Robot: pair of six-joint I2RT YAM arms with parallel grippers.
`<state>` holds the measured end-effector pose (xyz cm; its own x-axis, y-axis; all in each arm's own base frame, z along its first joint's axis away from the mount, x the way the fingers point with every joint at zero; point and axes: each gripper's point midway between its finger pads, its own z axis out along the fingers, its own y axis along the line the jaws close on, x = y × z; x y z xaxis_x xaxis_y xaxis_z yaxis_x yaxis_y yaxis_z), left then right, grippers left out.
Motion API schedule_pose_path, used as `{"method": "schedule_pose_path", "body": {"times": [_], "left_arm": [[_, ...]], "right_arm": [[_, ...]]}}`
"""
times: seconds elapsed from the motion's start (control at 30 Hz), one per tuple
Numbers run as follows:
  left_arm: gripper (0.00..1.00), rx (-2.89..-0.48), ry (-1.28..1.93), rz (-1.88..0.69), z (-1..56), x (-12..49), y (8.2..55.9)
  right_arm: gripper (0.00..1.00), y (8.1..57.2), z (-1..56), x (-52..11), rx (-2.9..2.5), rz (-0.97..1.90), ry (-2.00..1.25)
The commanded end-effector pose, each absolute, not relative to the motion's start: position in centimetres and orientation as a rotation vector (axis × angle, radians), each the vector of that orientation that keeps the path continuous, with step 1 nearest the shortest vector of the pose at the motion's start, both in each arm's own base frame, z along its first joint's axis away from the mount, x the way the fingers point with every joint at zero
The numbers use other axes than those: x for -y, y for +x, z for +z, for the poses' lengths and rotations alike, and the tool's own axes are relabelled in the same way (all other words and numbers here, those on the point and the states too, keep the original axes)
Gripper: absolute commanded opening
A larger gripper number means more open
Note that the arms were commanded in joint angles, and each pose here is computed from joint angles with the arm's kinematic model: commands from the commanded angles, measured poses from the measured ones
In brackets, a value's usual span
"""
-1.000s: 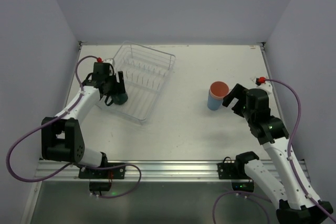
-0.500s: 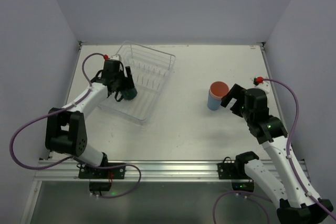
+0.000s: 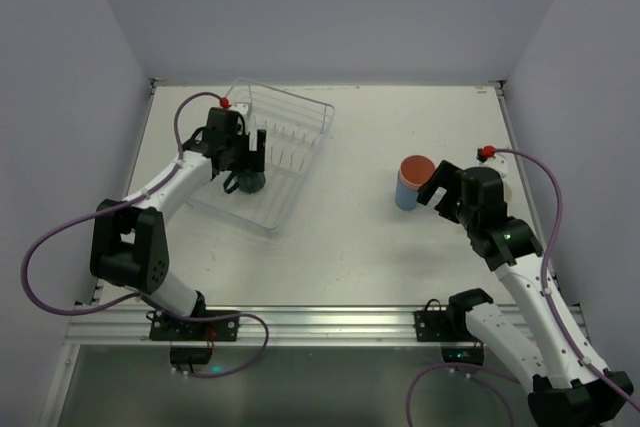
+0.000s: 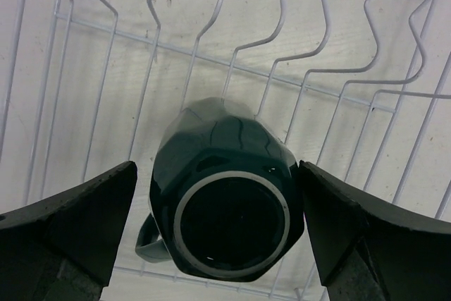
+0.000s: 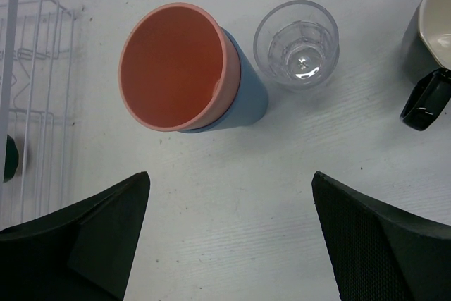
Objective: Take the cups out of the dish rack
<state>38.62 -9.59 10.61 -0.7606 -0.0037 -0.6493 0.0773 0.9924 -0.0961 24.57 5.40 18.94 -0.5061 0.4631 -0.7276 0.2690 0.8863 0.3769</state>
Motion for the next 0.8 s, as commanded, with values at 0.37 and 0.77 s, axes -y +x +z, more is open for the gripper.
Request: {"method": "schedule_pose_path", "body": {"times": [0.37, 0.77], "left_arm": [[1.0, -2.382, 0.501, -0.303, 12.5, 12.2, 39.2], [0.98, -2.432, 0.499, -0.26, 11.3, 10.8, 39.1]], "right_arm": [[0.99, 25.2, 19.3, -6.1, -2.121, 0.292, 0.473], [0.99, 25.1, 18.6, -6.6, -2.135, 0.317, 0.463]]}}
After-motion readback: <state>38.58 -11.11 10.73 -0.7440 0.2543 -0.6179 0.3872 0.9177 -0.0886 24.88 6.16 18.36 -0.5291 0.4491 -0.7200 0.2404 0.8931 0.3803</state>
